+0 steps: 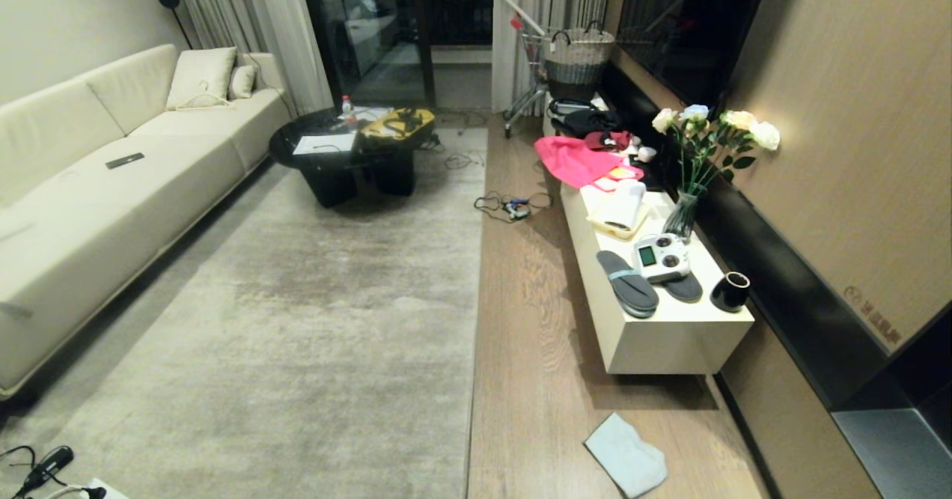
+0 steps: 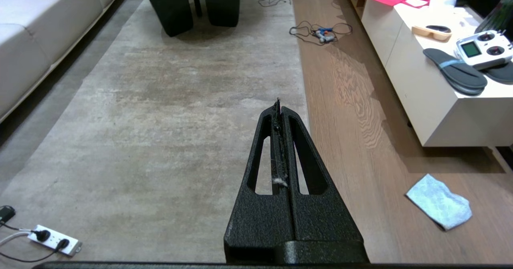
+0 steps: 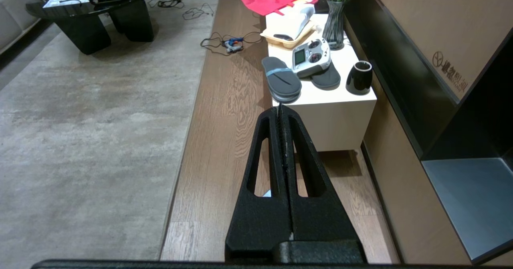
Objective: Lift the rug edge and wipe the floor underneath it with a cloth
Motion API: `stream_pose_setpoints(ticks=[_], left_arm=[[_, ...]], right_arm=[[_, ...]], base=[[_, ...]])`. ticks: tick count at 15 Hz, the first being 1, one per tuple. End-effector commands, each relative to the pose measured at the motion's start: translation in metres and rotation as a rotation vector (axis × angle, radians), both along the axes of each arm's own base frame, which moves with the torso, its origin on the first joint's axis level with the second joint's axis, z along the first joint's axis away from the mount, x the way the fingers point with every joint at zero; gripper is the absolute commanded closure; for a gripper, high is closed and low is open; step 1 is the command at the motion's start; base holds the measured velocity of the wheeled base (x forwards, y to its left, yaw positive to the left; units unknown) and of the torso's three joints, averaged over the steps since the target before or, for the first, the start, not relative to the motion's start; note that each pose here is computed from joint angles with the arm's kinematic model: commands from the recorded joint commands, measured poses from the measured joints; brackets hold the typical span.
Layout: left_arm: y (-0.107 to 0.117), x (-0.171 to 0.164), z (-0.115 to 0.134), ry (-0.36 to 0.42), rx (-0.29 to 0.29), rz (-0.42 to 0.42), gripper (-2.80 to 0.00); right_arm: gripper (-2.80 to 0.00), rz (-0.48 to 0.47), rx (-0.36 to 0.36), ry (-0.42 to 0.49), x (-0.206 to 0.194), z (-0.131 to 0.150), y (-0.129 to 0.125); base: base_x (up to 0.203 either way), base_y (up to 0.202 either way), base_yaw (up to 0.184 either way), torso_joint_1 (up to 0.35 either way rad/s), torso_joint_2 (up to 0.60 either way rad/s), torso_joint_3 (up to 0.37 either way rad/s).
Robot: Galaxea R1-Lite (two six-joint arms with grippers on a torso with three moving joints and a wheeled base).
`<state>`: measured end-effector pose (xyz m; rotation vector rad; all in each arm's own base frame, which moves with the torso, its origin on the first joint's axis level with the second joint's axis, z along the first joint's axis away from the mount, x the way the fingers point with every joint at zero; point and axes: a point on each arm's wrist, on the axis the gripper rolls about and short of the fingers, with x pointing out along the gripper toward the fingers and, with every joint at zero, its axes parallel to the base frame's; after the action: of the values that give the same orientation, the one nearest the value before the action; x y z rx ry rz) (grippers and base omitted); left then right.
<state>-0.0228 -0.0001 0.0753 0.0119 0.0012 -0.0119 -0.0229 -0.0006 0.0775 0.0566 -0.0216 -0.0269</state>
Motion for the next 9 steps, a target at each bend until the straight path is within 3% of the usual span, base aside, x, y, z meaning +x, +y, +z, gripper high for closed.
stream_pose_setpoints(ticks=[1, 9], left_arm=[[0.0000, 0.0000, 0.0000, 0.000, 0.000, 0.000, 0.00], [0.0000, 0.0000, 0.0000, 0.000, 0.000, 0.000, 0.00]], right_arm=[[0.00, 0.000, 0.000, 0.001, 0.0001, 0.0001, 0.0000], [0.00, 0.000, 0.002, 0.001, 0.0001, 0.0001, 0.0000]], base=[[0.000, 0.000, 0.000, 0.164, -0.41, -0.241], [0.000, 0.000, 0.000, 0.151, -0.35, -0.208]])
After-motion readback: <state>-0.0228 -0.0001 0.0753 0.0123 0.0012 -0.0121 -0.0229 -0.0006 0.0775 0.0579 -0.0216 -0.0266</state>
